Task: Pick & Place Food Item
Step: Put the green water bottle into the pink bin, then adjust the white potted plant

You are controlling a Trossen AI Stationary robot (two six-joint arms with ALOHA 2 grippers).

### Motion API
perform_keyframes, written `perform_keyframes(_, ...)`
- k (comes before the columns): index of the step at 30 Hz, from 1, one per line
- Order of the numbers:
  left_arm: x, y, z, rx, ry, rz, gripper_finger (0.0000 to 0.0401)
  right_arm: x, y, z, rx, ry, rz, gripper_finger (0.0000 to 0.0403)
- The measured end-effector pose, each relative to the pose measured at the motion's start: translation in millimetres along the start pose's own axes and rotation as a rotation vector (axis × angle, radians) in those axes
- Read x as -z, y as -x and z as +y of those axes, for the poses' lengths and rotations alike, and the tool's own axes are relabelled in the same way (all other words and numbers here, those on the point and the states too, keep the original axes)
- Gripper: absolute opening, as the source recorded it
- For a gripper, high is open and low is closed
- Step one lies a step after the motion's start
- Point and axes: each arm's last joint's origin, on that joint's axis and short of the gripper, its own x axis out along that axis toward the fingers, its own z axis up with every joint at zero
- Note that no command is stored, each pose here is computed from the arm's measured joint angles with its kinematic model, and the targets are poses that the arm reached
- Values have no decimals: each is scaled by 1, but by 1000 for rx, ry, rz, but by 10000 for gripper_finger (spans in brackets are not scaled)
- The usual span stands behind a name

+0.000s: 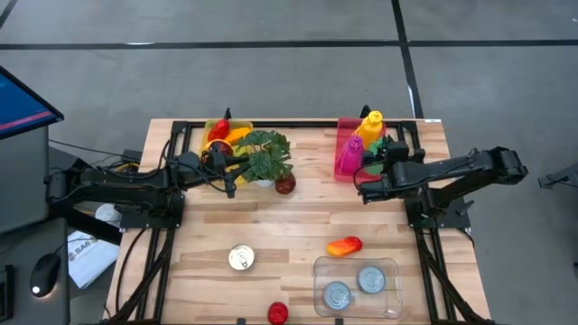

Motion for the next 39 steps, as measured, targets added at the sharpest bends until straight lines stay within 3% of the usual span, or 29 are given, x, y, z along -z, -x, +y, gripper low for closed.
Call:
perform_keyframes(13, 0, 0, 0, 4, 0, -2, 104, 26, -4, -2, -2, -43, 16, 26)
perform_keyframes(19, 0, 0, 0, 4, 0, -2, 104, 28, -4, -1, -5, 8, 19, 31)
perform_keyframes(34, 0, 0, 0, -1, 0, -3, 104, 27, -3, 2, -14, -34, 21, 143)
perform_keyframes(39, 0, 0, 0, -1, 0, -3, 104, 10, 2, 2, -27, -15, 20, 181)
